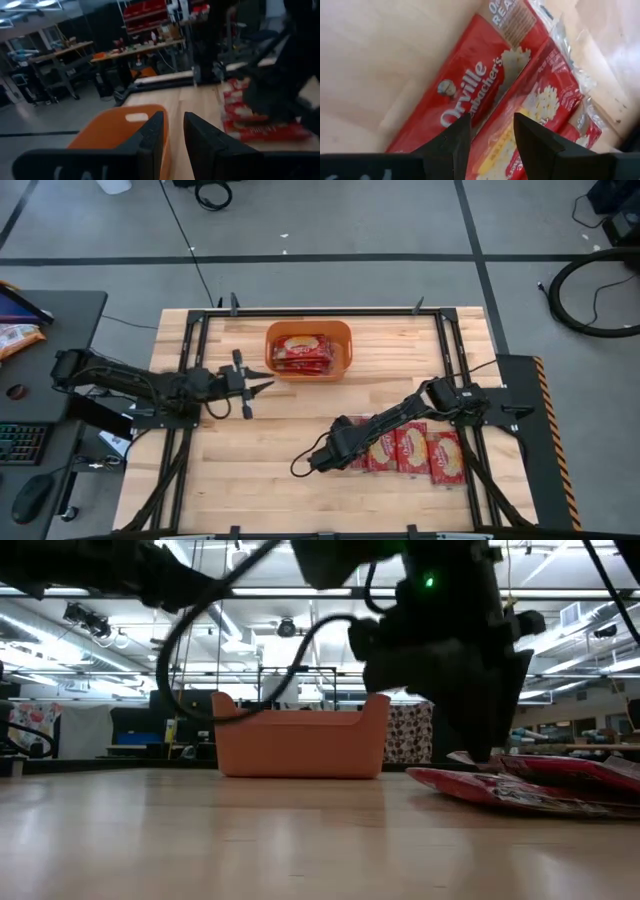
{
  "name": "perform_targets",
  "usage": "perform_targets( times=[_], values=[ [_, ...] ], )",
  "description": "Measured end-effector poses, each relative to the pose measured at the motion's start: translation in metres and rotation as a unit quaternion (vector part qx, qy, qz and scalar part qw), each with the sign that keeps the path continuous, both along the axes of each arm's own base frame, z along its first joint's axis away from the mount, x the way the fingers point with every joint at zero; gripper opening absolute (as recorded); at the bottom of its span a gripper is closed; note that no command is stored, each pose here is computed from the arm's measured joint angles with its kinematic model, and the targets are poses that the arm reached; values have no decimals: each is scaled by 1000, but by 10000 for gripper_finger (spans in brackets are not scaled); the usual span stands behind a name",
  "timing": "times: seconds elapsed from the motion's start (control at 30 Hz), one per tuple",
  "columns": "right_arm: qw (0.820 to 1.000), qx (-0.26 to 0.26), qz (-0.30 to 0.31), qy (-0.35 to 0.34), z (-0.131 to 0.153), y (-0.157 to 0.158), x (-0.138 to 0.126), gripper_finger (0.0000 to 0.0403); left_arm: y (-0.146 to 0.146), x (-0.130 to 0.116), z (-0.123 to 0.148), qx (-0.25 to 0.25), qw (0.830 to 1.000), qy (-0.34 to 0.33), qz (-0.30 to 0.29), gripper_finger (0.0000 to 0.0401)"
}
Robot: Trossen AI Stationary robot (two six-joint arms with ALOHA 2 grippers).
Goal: Sort popcorn bags into baskets
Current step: Put the red popcorn bag into the orange bin
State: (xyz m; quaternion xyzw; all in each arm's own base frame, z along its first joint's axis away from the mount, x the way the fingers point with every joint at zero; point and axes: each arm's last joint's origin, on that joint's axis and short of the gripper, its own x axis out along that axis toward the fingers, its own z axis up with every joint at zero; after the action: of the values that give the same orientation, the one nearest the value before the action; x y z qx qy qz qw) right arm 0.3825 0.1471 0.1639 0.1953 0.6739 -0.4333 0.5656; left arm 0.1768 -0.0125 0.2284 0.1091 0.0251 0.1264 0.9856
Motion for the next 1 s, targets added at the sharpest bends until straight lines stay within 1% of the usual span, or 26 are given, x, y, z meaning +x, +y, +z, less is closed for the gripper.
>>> perform_targets(
  times=[0.07,0.2,0.27,0.4,0.5,0.57,0.63,0.67,0.73,0.8,0.9,1.0],
  values=[
    [1000,1,-6,13,-6,-2,1,154,0,-1,4,-1,1000,-11,0,79],
    [998,-8,-17,61,-19,-8,0,154,-1,-3,1,-12,1000,2,-3,79],
    [997,-6,-20,73,-25,-10,0,154,-1,-3,-2,-19,1000,16,-4,79],
    [997,2,-2,83,-27,-10,0,146,-2,-3,-6,-22,999,35,-7,79],
    [996,9,9,83,-25,-10,-1,114,-4,-4,-7,-30,999,40,-11,79],
    [996,15,17,84,-23,-7,-2,78,-6,-4,-9,-30,998,46,-17,79],
    [995,28,23,89,-23,-4,-3,32,-9,-6,-8,-27,998,44,-28,80],
    [995,37,30,93,-23,-3,-3,17,-11,-7,-7,-24,998,43,-35,80],
    [994,46,38,96,-23,0,-4,12,-14,-13,-4,-14,998,46,-41,80],
    [993,50,51,93,-20,4,-6,14,-14,-21,0,-13,998,39,-37,80],
    [993,59,78,68,-3,10,-7,7,-14,-34,6,-25,999,21,-42,79],
    [993,37,112,24,20,13,-5,7,-14,-44,5,-34,997,-1,-67,79]
  ],
)
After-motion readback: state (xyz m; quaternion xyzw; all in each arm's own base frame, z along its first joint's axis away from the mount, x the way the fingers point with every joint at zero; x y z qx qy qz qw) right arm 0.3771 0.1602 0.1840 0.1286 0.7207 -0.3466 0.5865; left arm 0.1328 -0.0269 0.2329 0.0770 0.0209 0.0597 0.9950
